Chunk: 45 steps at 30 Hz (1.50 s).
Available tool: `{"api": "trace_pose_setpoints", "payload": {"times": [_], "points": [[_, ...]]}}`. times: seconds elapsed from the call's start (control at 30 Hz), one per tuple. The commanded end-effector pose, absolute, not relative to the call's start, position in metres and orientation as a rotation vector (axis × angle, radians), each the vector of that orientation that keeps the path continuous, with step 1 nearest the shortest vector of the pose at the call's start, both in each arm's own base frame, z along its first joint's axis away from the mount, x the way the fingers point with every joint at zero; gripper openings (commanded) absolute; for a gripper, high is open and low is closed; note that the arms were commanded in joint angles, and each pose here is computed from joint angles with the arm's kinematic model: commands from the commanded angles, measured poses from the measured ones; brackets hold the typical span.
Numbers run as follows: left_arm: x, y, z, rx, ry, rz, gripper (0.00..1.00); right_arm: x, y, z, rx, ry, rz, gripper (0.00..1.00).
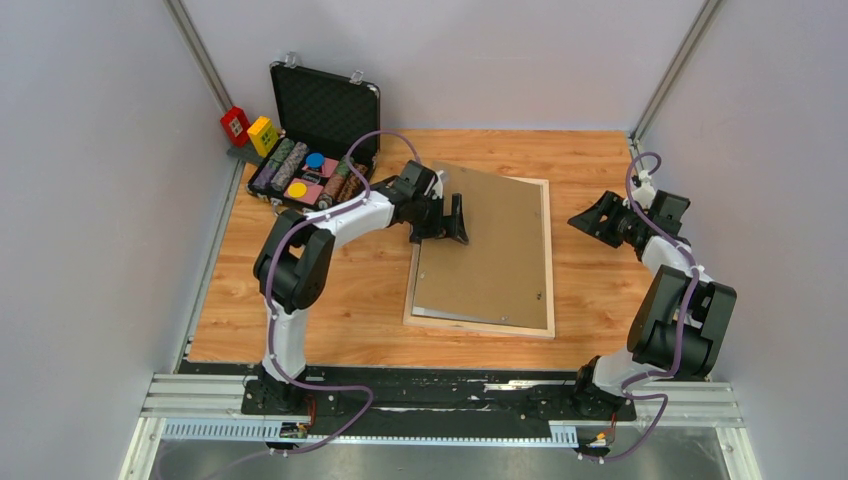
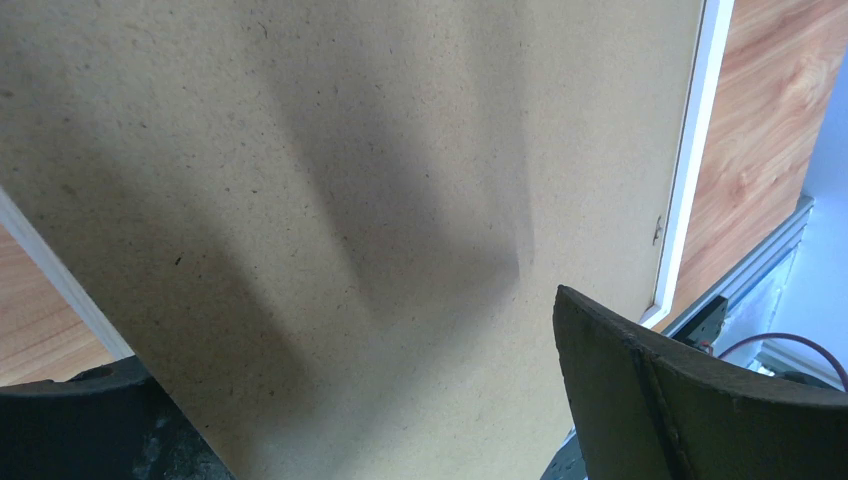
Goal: Put the photo into the frame
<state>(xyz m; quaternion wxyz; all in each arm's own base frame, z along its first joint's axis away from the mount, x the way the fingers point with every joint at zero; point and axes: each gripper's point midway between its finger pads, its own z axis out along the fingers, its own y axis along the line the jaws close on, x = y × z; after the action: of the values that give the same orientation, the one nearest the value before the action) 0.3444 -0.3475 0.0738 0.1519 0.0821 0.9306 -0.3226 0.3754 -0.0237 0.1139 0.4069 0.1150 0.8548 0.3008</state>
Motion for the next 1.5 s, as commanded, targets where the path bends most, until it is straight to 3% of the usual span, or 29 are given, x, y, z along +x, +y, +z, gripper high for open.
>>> {"api": "trace_pose_setpoints", "payload": {"times": [0.0,0.67,1.0,1.47], "points": [[0.355,-0.352,0.129,0.309,2.510,-0.928,1.00,0.379,-0.024,0.122,0.242,2.115,0.755,0.61],[0.347,-0.364,0.102,0.357,2.576,-0.946,1.00,0.379,-0.013,0.126,0.189,2.111,0.748,0.61],[0.346,-0.365,0.088,0.390,2.602,-0.908,1.00,0.385,0.039,0.133,-0.066,2.138,0.634,0.61],[0.347,-0.362,0.088,0.411,2.593,-0.869,1.00,0.379,0.078,0.088,-0.165,2.273,0.708,0.60]]}}
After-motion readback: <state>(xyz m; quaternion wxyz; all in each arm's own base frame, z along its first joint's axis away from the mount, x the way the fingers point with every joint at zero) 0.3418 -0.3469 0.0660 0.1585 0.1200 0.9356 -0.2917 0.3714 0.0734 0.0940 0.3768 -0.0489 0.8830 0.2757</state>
